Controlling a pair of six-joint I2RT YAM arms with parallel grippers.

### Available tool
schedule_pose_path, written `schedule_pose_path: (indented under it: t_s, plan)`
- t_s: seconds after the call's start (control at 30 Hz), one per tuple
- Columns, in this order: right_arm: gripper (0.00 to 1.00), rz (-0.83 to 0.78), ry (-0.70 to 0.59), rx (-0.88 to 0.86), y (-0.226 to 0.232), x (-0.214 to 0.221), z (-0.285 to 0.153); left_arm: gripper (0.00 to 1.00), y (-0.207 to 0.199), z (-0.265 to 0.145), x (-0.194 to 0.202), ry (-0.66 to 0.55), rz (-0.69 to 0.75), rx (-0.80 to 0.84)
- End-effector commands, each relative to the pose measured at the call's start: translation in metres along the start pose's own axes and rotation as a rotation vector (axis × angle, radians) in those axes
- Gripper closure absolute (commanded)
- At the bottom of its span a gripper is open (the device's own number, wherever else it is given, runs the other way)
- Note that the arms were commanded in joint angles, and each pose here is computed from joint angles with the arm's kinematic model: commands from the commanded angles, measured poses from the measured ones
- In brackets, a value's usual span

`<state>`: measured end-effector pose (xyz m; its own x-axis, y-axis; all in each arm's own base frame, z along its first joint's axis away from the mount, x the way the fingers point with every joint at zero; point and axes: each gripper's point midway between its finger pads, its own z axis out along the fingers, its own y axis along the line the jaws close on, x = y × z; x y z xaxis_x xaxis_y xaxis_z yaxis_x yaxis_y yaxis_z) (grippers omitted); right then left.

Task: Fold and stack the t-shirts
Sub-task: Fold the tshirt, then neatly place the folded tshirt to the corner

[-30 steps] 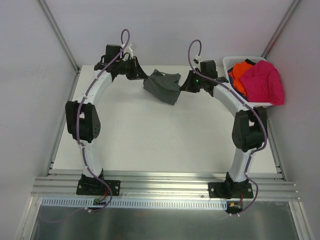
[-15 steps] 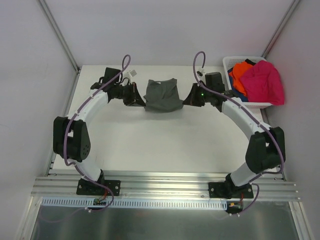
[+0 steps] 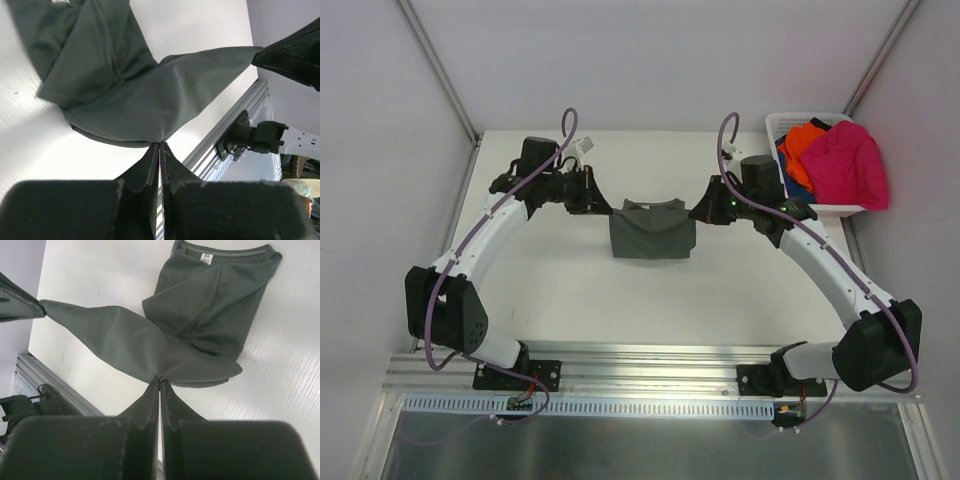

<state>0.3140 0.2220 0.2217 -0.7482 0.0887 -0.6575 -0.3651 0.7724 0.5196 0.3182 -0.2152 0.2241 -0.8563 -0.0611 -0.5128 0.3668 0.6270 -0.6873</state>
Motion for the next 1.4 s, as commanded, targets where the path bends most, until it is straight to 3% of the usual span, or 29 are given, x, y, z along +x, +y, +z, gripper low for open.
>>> schedule_pose_path:
  t_s: [0.0,0.4,0.83,1.3,1.33,1.37]
  plan:
    - [0.99,-0.021,-0.036,0.008,-0.006,-0.009,-0.001,1.0,0.003,0.001,-0.028,-0.048,0.062,-0.02]
    - [1.0,0.053,-0.05,0.052,-0.048,-0.04,0.036,1.0,0.038,0.043,-0.06,-0.007,0.021,-0.035]
    - [1.0,0.058,-0.032,0.058,-0.074,-0.098,0.121,1.0,0.108,0.08,-0.102,-0.011,-0.07,-0.075]
    - [0.99,0.067,0.054,0.12,-0.133,-0.071,0.186,1.0,0.165,0.134,-0.109,0.036,-0.134,-0.055]
    - [0.95,0.061,0.051,0.125,-0.137,-0.073,0.19,0.93,0.171,0.14,-0.106,0.044,-0.137,-0.055]
    - [0.79,0.052,0.045,0.127,-0.138,-0.076,0.191,0.5,0.172,0.139,-0.111,0.032,-0.129,-0.068]
